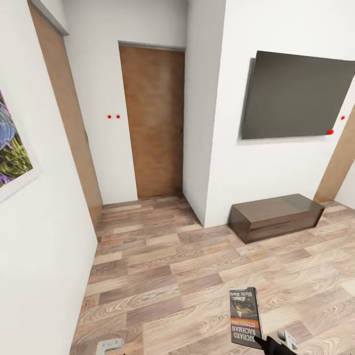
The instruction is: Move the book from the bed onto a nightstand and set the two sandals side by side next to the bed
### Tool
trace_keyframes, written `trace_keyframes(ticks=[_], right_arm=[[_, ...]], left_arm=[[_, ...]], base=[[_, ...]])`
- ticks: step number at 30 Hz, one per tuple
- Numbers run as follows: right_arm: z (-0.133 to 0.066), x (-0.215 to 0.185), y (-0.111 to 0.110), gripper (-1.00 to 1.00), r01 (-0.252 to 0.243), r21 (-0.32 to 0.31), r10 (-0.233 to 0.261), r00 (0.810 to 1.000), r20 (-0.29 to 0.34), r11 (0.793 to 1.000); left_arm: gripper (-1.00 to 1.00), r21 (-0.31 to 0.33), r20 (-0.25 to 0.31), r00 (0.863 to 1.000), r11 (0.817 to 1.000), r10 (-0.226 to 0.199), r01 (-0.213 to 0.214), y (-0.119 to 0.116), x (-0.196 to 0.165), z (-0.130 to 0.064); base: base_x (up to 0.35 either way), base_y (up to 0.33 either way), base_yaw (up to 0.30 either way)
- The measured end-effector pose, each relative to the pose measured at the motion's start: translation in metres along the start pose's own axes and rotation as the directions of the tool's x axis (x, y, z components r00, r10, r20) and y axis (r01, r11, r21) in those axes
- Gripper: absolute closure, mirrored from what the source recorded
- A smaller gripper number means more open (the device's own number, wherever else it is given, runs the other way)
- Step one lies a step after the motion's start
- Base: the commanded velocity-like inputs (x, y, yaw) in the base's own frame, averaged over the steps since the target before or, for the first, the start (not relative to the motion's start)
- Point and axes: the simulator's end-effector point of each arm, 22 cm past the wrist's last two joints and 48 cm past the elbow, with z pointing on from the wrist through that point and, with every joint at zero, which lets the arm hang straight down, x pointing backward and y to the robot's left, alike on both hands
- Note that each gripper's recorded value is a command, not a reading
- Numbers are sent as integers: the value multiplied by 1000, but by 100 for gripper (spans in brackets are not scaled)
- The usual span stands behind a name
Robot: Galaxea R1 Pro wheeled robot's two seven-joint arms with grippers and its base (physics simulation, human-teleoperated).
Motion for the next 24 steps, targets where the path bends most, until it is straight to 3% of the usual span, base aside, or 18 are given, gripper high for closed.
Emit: trace_keyframes(ticks=[7, 18, 24], right_arm=[[0, 0, 0, 100, 0, 0, 0, 1000, 0, 1000], [0, 0, 0, 100, 0, 1, 0, 1000, 0, 1000], [0, 0, 0, 100, 1, 0, -1, 1000, 0, 1000]], left_arm=[[-100, 0, 0, 1000, 1000, 0, 0, 0, 0, 0], [-100, 0, -1, 1000, 1000, 0, 0, 0, 0, 0], [-100, 0, 0, 1000, 1000, 0, 0, 0, 0, 0]], base=[[238, 0, -300], [69, 0, -300], [249, 0, -300]])
